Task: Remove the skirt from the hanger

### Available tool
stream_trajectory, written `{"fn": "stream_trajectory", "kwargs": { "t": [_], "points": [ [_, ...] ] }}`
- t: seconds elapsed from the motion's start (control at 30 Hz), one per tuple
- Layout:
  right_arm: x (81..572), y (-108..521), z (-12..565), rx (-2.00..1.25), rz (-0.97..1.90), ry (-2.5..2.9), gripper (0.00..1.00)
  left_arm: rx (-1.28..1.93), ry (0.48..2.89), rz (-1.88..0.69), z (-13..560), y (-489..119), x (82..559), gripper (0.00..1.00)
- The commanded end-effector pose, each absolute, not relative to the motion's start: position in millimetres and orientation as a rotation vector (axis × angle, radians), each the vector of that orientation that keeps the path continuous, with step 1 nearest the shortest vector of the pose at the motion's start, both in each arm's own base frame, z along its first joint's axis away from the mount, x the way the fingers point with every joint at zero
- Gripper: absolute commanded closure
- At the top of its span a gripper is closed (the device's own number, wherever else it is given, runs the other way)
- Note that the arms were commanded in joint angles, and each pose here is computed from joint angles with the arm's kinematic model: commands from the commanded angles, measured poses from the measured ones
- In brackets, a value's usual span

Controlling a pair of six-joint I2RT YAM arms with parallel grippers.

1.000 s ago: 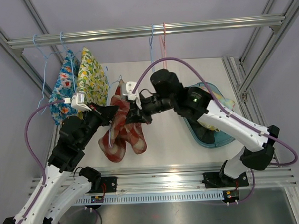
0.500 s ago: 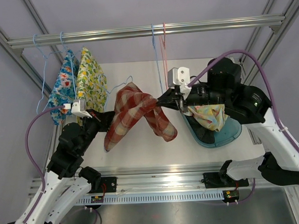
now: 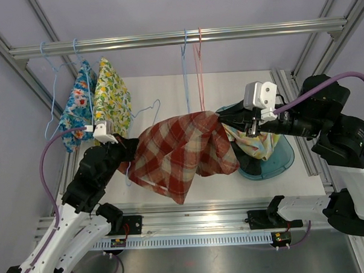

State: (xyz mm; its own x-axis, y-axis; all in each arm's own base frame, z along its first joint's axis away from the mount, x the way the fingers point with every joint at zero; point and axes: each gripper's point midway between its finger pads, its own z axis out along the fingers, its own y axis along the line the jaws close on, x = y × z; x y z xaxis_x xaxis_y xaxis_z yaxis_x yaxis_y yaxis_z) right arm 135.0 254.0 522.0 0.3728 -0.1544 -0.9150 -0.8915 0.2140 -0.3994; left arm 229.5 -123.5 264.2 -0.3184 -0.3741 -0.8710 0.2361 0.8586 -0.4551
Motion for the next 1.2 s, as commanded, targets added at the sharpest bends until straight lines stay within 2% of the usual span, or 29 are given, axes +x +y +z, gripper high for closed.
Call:
{"fn": "stream_trajectory", "kwargs": {
  "t": [0.0,0.17,0.3,0.73,0.97,1.17],
  "points": [
    [135.0,236.2,554.6,-1.182,0.620,1.017,1.00,-0.097,1.770,-0.527,261.8,-115.9,240.5,1.00],
    [139.0,224.5,570.8,-1.130,0.562,0.996,1.00,-0.078,1.822,-0.483,240.1,-115.8,244.6,1.00],
    [138.1,224.7,553.0,-1.169,0.563,1.031,1.00,-0.062,1.819,-0.482,241.0,-118.6,247.8,1.00],
    [184.0,259.8,476.7,-1.256,0.482,1.177,1.00,0.057,1.635,-0.687,348.0,-144.4,233.9,1.00],
    [196.4,286.5,436.0,-1.352,0.489,1.158,1.00,0.055,1.598,-0.754,368.1,-148.0,224.8,1.00],
    [205.9,303.4,366.7,-1.502,0.479,1.199,1.00,0.041,1.583,-0.769,381.7,-148.9,225.8,1.00]
  ]
}}
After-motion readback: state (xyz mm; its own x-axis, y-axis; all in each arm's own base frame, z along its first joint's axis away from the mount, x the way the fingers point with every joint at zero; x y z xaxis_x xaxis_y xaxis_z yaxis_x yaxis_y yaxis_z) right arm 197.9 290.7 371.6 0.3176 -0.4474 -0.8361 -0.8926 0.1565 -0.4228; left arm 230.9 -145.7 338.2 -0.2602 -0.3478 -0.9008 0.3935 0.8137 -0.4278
